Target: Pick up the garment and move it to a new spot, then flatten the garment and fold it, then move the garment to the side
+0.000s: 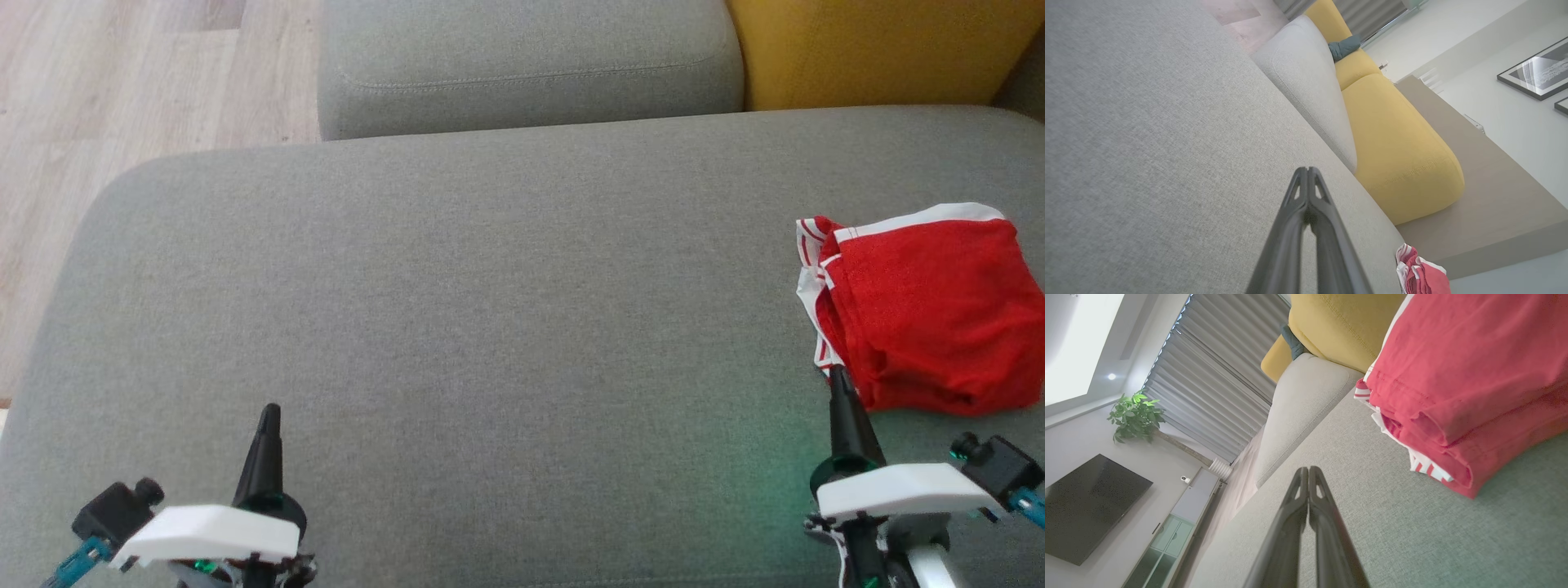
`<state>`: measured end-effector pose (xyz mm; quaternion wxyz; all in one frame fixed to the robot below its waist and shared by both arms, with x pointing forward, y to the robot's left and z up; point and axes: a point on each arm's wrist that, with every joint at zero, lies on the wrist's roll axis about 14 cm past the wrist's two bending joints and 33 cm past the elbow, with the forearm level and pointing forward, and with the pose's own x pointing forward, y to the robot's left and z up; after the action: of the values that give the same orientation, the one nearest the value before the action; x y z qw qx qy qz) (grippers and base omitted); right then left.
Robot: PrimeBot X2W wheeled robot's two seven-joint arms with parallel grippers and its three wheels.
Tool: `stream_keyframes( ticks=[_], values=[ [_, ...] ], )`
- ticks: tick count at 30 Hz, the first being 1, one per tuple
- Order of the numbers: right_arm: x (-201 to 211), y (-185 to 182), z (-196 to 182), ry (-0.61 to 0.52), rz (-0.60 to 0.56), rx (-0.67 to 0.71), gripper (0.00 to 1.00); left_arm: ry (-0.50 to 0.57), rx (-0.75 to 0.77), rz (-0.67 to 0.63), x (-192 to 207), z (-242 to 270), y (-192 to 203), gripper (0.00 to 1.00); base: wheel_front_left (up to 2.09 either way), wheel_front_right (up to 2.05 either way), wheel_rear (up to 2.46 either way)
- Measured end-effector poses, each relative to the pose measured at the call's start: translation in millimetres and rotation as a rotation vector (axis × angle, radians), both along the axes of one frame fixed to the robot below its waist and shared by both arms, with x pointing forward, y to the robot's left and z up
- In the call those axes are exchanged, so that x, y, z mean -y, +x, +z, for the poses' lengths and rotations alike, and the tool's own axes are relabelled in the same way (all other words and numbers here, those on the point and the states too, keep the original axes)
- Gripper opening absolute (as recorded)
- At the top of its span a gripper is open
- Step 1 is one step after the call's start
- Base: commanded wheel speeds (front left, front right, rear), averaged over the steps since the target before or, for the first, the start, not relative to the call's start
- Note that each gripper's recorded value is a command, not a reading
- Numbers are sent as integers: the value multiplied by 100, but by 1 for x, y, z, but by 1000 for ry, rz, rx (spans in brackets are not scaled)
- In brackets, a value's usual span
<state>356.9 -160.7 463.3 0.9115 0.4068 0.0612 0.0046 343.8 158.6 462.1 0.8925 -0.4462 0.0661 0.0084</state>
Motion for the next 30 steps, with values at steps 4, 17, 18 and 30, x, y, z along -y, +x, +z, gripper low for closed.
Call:
stream_keyframes(
  ticks=[4, 17, 18, 30],
  values=[
    [3, 0, 0, 32, -12, -6, 0, -29, -3, 3, -1, 1, 2, 0, 0, 0, 0],
    [12, 3, -1, 170, -49, -27, 0, -150, -21, 26, -7, -1, 6, 0, 0, 0, 0],
    [13, 3, -2, 182, -53, -28, 0, -159, -18, 27, -7, 0, 7, 0, 0, 0, 0],
    [20, 9, 4, 310, -82, -22, 0, -272, -16, 49, -13, 4, 14, 0, 0, 0, 0]
  ],
)
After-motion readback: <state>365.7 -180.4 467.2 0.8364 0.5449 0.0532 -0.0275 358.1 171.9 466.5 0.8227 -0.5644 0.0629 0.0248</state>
